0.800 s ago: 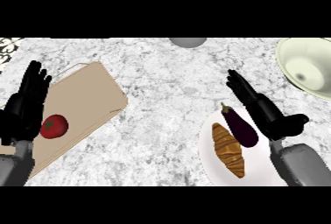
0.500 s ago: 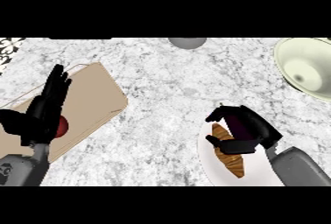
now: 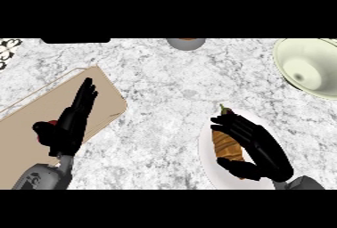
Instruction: Pick the eggplant from the plate and place it in the bowl
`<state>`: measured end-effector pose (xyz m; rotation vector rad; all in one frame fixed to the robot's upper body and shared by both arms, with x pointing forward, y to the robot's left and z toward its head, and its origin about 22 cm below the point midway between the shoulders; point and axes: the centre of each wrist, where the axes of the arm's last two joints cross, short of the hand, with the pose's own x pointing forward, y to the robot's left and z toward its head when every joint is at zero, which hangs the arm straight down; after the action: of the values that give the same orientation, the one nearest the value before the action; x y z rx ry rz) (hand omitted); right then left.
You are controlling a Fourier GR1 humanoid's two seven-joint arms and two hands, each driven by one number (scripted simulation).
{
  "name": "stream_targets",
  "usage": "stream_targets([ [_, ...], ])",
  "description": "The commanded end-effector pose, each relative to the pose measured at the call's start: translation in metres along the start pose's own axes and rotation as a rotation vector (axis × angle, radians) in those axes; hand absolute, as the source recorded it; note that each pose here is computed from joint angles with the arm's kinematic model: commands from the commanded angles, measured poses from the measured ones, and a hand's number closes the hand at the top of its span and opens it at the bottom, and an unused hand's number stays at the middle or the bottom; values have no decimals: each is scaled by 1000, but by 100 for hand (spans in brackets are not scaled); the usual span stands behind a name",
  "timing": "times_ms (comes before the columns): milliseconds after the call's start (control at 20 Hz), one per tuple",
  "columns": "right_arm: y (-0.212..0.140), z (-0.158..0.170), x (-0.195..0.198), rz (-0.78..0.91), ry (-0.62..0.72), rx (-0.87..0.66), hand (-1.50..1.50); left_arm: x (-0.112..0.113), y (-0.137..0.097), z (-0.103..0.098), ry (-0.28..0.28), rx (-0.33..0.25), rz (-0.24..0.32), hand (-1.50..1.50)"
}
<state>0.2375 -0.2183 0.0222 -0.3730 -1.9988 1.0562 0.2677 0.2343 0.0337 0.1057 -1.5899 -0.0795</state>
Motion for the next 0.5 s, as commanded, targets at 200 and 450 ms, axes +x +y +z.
stream_targets([
  [200, -14, 0, 60, 221, -78, -133, -150, -4, -24, 5, -15, -32, 16, 0],
  [450, -10, -7, 95, 335, 80, -126, -150, -3, -10, -4, -9, -34, 11, 0],
])
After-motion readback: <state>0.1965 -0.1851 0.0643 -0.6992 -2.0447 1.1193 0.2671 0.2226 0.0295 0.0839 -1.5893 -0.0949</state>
